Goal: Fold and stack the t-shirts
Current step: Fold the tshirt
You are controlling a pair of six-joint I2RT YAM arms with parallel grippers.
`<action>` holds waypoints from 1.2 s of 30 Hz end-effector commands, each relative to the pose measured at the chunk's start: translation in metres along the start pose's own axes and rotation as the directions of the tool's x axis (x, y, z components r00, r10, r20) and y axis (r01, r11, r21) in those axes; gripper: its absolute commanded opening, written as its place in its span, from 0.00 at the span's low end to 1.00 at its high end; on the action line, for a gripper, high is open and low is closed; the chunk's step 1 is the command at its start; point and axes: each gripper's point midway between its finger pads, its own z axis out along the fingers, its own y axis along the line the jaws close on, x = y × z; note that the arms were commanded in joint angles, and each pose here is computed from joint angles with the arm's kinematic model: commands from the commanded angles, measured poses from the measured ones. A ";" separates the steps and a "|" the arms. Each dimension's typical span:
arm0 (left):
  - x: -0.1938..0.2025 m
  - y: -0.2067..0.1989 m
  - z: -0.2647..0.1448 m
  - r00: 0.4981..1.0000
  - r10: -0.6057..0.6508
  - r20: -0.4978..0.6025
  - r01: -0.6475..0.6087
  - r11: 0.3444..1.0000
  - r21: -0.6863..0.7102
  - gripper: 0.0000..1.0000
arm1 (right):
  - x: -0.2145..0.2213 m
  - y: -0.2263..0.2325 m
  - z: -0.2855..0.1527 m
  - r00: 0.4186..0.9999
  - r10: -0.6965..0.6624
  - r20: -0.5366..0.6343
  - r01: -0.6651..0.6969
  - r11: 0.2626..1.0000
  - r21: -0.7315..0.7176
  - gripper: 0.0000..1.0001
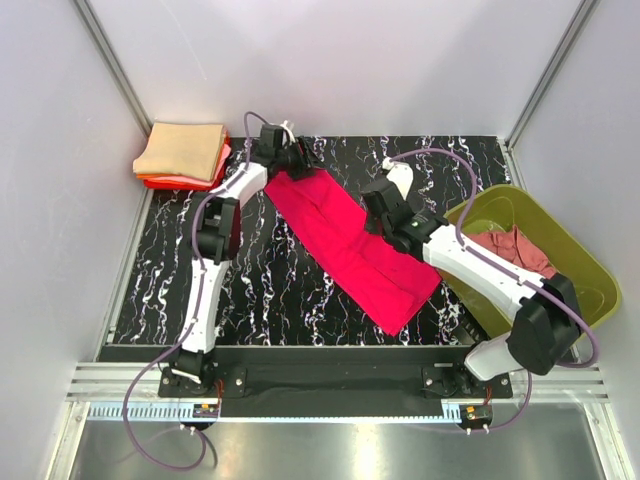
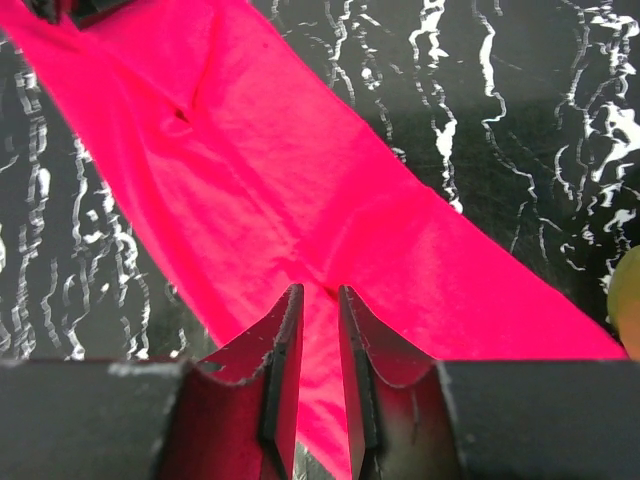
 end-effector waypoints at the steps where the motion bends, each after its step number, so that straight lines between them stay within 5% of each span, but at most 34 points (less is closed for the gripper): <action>1: -0.058 -0.110 -0.084 0.972 0.176 0.153 -0.198 0.970 0.144 0.54 | -0.034 0.011 -0.027 0.997 0.041 0.061 -0.036 0.996 -0.085 0.28; 7: -0.007 -0.078 -0.132 0.979 0.179 0.095 -0.181 0.984 0.003 0.52 | -0.015 0.007 -0.052 0.997 0.072 -0.002 -0.072 0.984 -0.164 0.29; 15: 0.063 0.005 -0.142 0.990 0.133 -0.039 -0.138 0.969 -0.206 0.46 | -0.011 0.003 -0.079 0.994 0.112 -0.016 -0.113 0.964 -0.240 0.30; 24: 0.024 0.066 -0.142 0.999 0.035 0.021 -0.025 0.930 -0.367 0.46 | -0.012 0.004 -0.075 0.995 0.104 -0.015 -0.104 0.968 -0.228 0.30; 36: 0.019 0.104 -0.122 1.000 -0.003 0.017 0.011 0.883 -0.469 0.47 | -0.018 0.009 -0.054 0.999 0.052 -0.004 -0.052 0.983 -0.174 0.30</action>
